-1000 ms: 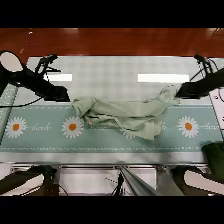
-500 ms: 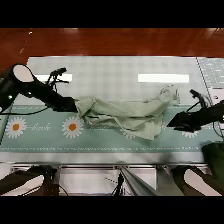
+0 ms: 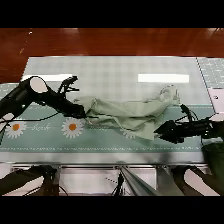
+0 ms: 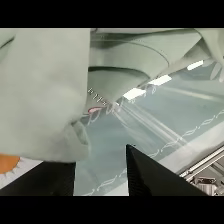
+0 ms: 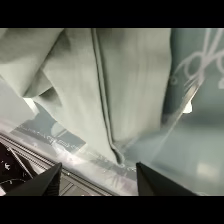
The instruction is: Fold the shirts.
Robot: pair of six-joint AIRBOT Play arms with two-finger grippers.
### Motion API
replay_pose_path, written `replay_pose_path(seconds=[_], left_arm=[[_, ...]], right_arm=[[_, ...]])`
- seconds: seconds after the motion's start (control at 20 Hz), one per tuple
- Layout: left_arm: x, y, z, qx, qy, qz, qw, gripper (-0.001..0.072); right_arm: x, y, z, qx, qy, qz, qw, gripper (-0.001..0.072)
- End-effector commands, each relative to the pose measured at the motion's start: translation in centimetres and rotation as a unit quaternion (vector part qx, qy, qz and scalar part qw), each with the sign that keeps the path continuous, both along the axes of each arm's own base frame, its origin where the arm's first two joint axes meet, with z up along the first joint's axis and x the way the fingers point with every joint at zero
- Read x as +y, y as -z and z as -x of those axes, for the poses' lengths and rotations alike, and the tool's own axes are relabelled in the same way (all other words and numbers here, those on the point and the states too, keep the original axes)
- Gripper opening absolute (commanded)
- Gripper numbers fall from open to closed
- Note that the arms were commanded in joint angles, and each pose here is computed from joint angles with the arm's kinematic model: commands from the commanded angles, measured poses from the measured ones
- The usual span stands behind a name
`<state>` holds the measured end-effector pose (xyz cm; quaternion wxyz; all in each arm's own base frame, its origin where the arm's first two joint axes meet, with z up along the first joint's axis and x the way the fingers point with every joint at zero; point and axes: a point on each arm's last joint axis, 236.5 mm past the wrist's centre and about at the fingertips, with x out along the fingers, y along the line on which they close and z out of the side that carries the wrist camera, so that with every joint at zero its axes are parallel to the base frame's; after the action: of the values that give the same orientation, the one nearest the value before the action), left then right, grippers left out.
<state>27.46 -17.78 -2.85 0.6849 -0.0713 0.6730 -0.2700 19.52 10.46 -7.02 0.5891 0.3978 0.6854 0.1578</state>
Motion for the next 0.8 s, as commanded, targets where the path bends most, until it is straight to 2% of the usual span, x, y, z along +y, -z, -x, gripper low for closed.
replay_pose_path(seconds=[0.0, 0.2, 0.25, 0.35, 0.45, 0.6, 0.7, 0.75], left_arm=[[-0.4, 0.1, -1.0, -0.023, -0.007, 0.003, 1.0, 0.0394], [-0.4, 0.1, -1.0, -0.024, -0.007, 0.002, 1.0, 0.0394], [-0.4, 0.1, -1.1, -0.026, -0.008, 0.002, 1.0, 0.0394], [-0.4, 0.1, -1.3, -0.029, -0.01, 0.003, 1.0, 0.0394], [-0.4, 0.1, -1.3, -0.029, -0.01, 0.003, 1.0, 0.0394], [-0.5, 0.1, -1.2, -0.028, -0.009, 0.003, 1.0, 0.0394], [-0.7, 0.1, -1.0, -0.026, -0.003, 0.003, 1.0, 0.0397], [-0.9, 0.1, -0.8, -0.025, 0.0, 0.003, 1.0, 0.0468]], right_arm=[[2.0, 1.2, -0.1, -0.007, -0.008, 0.014, 1.0, 0.0552], [3.6, 2.5, -0.9, -0.018, -0.008, 0.056, 0.998, 0.054], [3.9, 2.7, -1.0, -0.015, -0.002, 0.061, 0.998, 0.0476], [5.0, 2.6, -0.7, -0.012, -0.011, 0.057, 0.998, 0.0285], [6.2, 1.7, -0.1, -0.003, -0.019, 0.032, 0.999, 0.0023], [8.1, -1.8, 0.2, -0.022, -0.07, -0.03, 0.997, 0.0025], [8.7, -4.6, -1.1, -0.055, -0.083, -0.048, 0.994, 0.0025], [8.7, -6.0, -2.1, -0.084, -0.085, -0.046, 0.992, 0.0025]])
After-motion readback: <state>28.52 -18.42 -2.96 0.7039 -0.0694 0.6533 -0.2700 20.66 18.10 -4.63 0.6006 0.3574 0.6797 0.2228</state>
